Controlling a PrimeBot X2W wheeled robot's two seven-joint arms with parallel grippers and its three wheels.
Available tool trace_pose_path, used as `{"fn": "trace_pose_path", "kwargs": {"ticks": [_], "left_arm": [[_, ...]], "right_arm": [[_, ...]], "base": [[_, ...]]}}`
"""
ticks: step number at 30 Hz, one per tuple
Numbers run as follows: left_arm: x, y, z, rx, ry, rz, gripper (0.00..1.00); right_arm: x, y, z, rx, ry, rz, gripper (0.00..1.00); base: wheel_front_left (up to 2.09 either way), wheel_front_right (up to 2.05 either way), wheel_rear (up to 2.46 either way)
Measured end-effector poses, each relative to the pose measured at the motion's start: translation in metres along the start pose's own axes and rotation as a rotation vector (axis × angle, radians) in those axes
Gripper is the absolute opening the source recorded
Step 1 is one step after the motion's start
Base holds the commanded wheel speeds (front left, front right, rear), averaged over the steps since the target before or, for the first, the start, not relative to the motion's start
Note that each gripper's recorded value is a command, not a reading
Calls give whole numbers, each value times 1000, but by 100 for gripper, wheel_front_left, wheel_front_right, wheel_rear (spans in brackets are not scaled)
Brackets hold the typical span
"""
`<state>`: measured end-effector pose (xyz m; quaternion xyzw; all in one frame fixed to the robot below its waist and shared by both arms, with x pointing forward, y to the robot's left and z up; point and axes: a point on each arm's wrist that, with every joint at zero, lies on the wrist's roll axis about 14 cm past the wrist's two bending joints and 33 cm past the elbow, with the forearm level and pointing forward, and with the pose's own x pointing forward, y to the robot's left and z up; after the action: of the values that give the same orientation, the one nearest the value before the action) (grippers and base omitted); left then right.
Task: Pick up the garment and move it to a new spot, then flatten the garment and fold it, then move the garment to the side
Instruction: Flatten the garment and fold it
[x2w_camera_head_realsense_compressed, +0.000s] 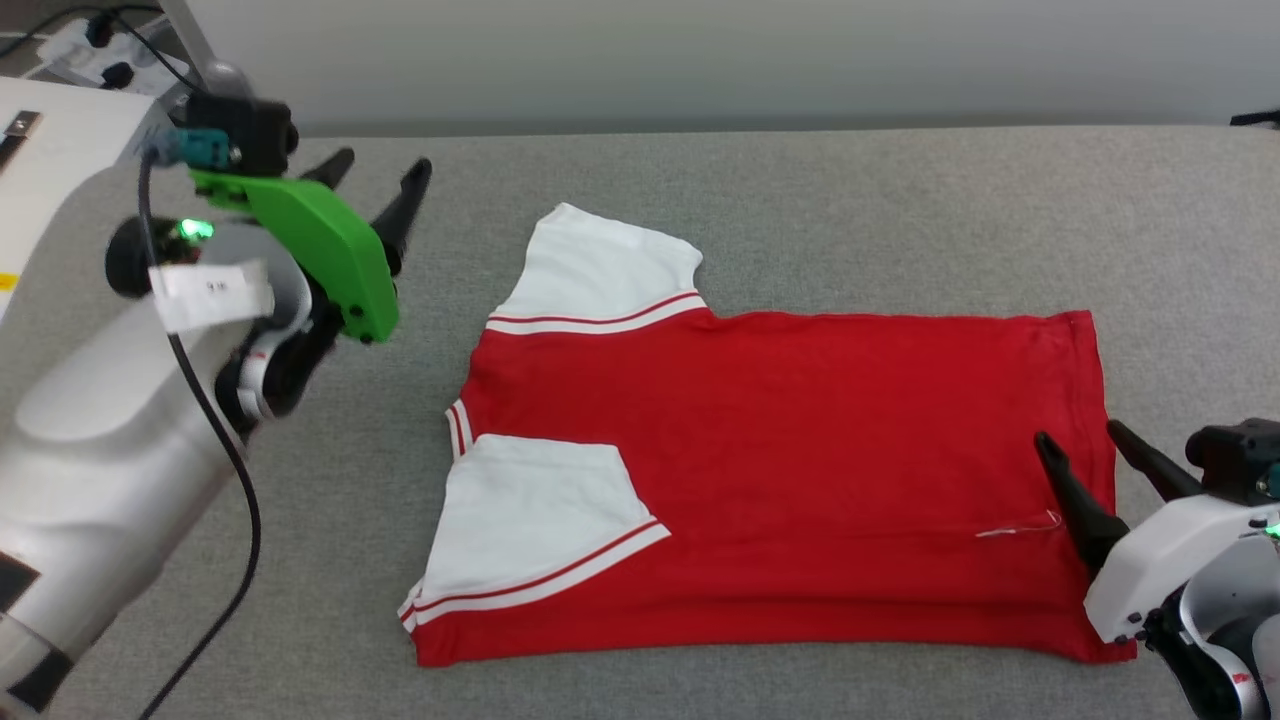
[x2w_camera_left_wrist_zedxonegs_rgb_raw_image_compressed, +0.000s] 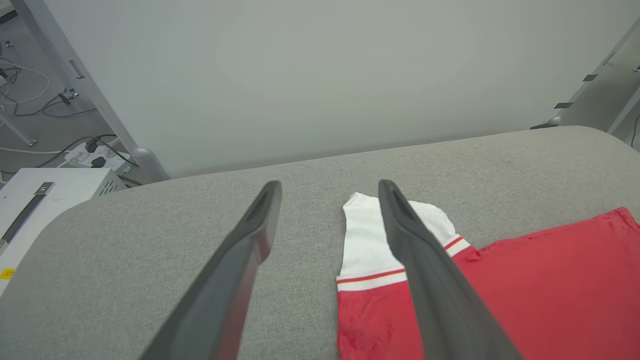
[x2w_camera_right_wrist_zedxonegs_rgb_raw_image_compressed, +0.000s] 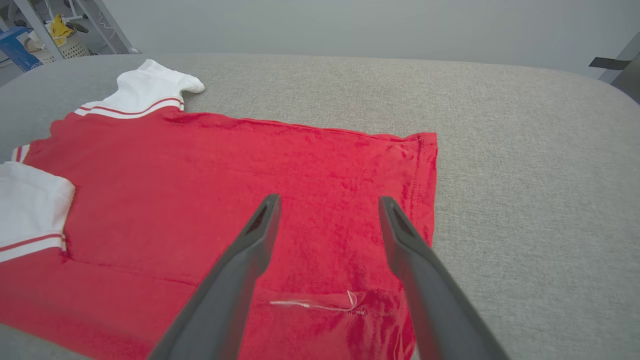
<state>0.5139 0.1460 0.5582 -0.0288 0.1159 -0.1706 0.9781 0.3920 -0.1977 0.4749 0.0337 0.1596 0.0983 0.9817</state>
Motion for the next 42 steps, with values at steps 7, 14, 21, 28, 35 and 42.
{"fn": "trace_pose_path", "kwargs": {"ticks": [7,14,21,28,35,42], "left_arm": [[68,16,22,5,51,-10,100],[129,15,-13,12,259,-50,100],[163,6,-82,65,542,-104,100],[167,-3,-156,100,788,-153,100],[164,-11,-170,155,868,-198,0],[160,-18,-161,179,805,-217,0]], "right_arm": [[23,-8,1,-8,-3,-21,100],[42,-16,-17,-10,44,-42,100],[60,-24,-37,-18,97,-55,100],[67,-33,-59,-6,147,-80,100],[71,-40,-60,-12,141,-94,100],[72,-50,-33,-54,76,-106,100]], "base": [[0,0,0],[0,0,0],[0,0,0],[0,0,0],[0,0,0],[0,0,0]]}}
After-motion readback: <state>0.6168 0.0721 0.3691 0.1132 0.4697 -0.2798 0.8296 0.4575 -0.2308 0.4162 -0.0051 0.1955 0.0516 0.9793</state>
